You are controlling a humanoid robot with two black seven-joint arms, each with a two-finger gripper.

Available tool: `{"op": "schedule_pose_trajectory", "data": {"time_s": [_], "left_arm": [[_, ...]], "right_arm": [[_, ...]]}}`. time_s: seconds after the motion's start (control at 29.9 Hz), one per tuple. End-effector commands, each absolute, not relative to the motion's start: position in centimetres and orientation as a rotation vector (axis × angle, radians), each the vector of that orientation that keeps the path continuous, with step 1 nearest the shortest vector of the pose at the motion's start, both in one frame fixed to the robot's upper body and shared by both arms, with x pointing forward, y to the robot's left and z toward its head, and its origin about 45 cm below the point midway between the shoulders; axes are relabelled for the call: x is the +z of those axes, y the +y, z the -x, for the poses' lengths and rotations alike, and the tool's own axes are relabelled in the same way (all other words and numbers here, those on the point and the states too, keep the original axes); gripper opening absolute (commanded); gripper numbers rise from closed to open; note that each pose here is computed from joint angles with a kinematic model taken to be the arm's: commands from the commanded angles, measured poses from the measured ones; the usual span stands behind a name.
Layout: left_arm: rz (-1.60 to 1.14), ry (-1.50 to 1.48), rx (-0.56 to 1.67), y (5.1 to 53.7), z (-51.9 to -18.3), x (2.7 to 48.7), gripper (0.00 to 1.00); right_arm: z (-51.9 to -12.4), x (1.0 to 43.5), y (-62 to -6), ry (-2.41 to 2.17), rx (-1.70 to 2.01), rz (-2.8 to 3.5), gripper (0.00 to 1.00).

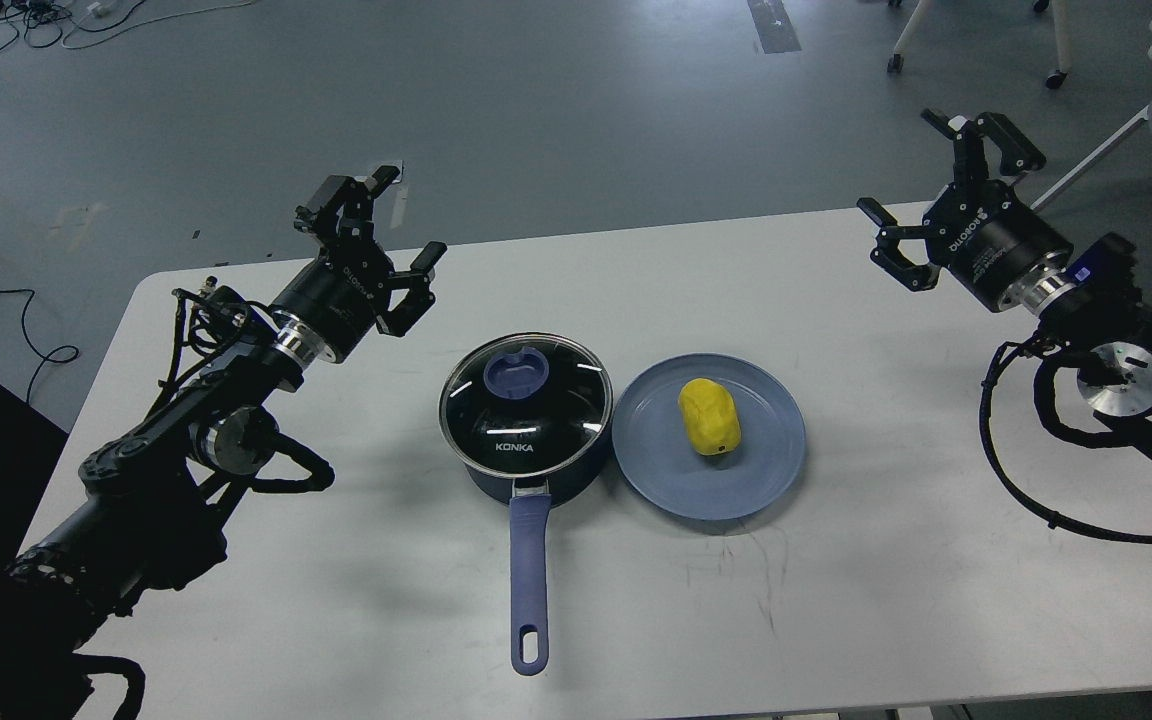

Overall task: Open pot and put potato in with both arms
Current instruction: 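Move the left gripper over the pot and lower it to the lid knob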

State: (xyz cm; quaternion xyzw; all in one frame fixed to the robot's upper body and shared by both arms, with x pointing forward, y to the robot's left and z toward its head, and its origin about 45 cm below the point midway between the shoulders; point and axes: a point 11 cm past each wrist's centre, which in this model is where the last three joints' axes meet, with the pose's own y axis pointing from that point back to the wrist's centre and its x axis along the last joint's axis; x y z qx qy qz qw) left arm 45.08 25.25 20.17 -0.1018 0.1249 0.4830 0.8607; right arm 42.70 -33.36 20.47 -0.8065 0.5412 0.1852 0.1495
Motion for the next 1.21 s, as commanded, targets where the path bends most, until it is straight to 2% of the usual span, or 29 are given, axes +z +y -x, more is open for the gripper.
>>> {"op": "schedule_pose_trajectory", "data": {"time_s": [0.0, 0.17, 0.64, 0.84, 0.97, 1.17], "left_arm": [[0.206, 0.261, 1.01, 25.1, -45.0, 20.0, 0.98], [0.187, 0.239, 1.003, 25.3, -45.0, 20.1, 0.98], [0.172, 0.077, 0.946, 25.0, -46.7, 24.6, 0.98], [-0.06, -0.213, 0.696, 21.3, -45.5, 27.3, 0.98], [-0.201, -0.495, 0.462, 18.3, -42.2, 29.7, 0.98], [-0.445, -0.938, 0.222, 16.0, -39.3, 29.1, 0.98]], "right_arm": [[-42.6, 20.6, -33.9, 1.567, 0.524, 2.317, 1.0], [-42.6, 20.6, -33.9, 1.566, 0.525, 2.316, 1.0], [-42.4, 20.7, -35.0, 1.595, 0.509, 2.322, 1.0], [-42.4, 21.2, -35.7, 1.605, 0.492, 2.32, 1.0], [-42.5, 21.7, -36.1, 1.611, 0.476, 2.319, 1.0], [-42.5, 21.5, -35.9, 1.607, 0.482, 2.319, 1.0]]}}
